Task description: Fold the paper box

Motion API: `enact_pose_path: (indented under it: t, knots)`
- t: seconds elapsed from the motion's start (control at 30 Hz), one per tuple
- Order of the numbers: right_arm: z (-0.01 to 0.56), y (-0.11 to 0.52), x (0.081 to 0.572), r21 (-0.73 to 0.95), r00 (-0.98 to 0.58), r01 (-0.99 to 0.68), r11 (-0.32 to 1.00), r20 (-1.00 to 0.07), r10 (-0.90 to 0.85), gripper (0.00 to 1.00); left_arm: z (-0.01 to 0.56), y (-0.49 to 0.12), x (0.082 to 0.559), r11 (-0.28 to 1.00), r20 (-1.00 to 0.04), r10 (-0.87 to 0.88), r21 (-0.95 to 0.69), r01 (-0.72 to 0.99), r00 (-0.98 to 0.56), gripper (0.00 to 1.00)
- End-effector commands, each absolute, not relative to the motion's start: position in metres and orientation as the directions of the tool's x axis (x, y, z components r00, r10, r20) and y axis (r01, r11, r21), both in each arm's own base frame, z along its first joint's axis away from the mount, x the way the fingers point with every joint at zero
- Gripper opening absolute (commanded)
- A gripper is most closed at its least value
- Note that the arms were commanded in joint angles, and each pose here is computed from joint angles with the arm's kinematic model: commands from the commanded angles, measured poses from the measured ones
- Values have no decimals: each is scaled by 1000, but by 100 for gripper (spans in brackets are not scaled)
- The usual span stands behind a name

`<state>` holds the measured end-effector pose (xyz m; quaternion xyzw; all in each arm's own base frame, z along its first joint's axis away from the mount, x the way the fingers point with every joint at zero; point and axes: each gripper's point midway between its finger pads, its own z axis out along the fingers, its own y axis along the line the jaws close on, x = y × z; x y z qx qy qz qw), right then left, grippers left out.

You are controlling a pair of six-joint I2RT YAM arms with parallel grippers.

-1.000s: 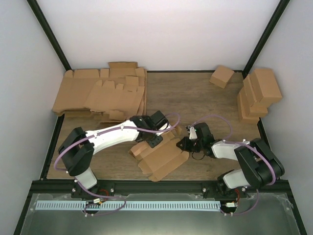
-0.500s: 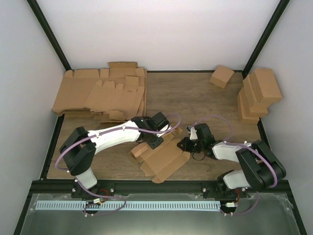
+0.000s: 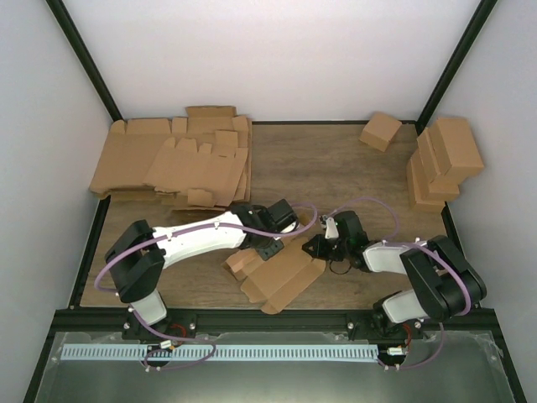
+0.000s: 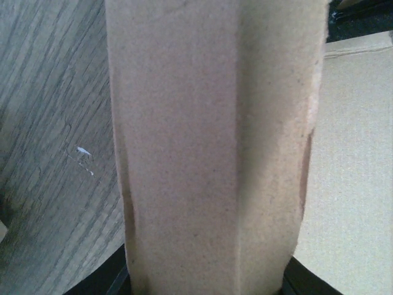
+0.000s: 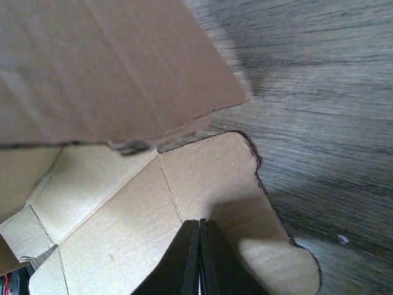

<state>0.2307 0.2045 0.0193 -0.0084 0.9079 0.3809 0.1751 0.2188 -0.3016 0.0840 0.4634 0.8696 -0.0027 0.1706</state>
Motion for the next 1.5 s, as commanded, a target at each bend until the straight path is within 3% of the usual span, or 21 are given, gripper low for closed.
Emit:
enact_pose_path:
  t: [0.0,0.33,0.53,0.77,0.83,0.9,1.13,1.47]
  knots:
    - [14,201,223,679,-944,-144,720,-312,104,4,84,-320,219,553,-325,810,147,820,-488,38]
    - [43,179,230,608,-895,-138,782,-414,164,14,83,-306,229,548,-306,826,238,802,-474,38]
    - [78,164,248,537,-817,-166,827,-544,190,47,80,-303,231,550,-300,826,244,799,-477,38]
    - [94,172,271,445,-765,-282,850,-639,80,56,82,-305,231,552,-311,823,236,800,-476,38]
    - [94,176,275,430,-761,-305,849,-646,54,54,82,-304,231,553,-310,822,235,799,-478,38]
    - [96,181,279,428,-759,-328,842,-650,35,45,82,-303,232,556,-311,820,234,798,-480,38]
    - [107,201,283,422,-772,-374,826,-636,-24,2,82,-301,238,591,-326,792,204,780,-516,38]
    - [118,216,277,406,-840,-333,851,-538,-72,1,85,-299,245,602,-330,785,210,770,-524,38]
